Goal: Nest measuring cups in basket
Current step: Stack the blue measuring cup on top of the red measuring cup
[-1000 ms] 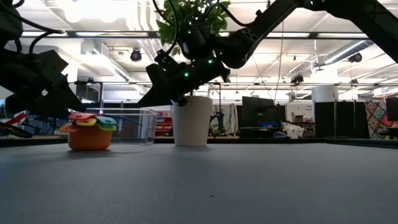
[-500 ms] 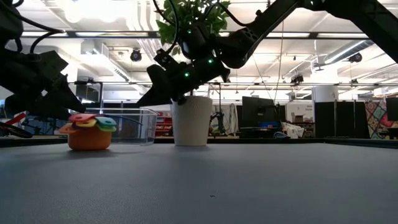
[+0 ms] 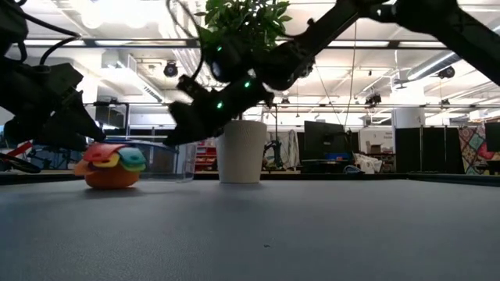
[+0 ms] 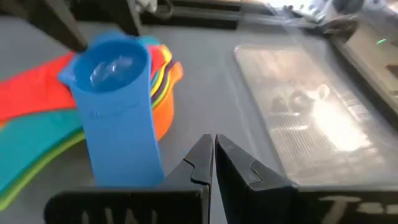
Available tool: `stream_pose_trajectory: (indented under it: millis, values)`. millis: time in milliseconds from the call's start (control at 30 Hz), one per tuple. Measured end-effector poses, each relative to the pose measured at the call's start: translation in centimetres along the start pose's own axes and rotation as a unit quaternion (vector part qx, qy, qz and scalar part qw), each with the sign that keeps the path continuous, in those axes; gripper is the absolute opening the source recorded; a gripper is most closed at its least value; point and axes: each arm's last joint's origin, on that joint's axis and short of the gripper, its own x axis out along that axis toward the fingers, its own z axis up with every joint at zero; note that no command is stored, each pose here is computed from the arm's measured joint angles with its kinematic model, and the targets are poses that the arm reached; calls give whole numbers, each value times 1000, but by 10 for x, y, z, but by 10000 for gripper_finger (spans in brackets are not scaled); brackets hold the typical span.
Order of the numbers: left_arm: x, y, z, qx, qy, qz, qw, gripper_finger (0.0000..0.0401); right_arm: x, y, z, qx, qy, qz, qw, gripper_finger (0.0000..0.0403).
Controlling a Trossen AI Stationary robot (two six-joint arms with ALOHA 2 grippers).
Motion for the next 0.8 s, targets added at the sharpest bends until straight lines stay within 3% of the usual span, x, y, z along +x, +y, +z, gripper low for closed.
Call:
stream_pose_trajectory:
  millis: [333,800]
  values:
    - [-9,-5,10,27,8,-13,1000,249,26,0,6,-8,66,18,998,8]
    - [-31,-19,36,38,29,-24,999,249,23,18,16,-7,103,42,994,8]
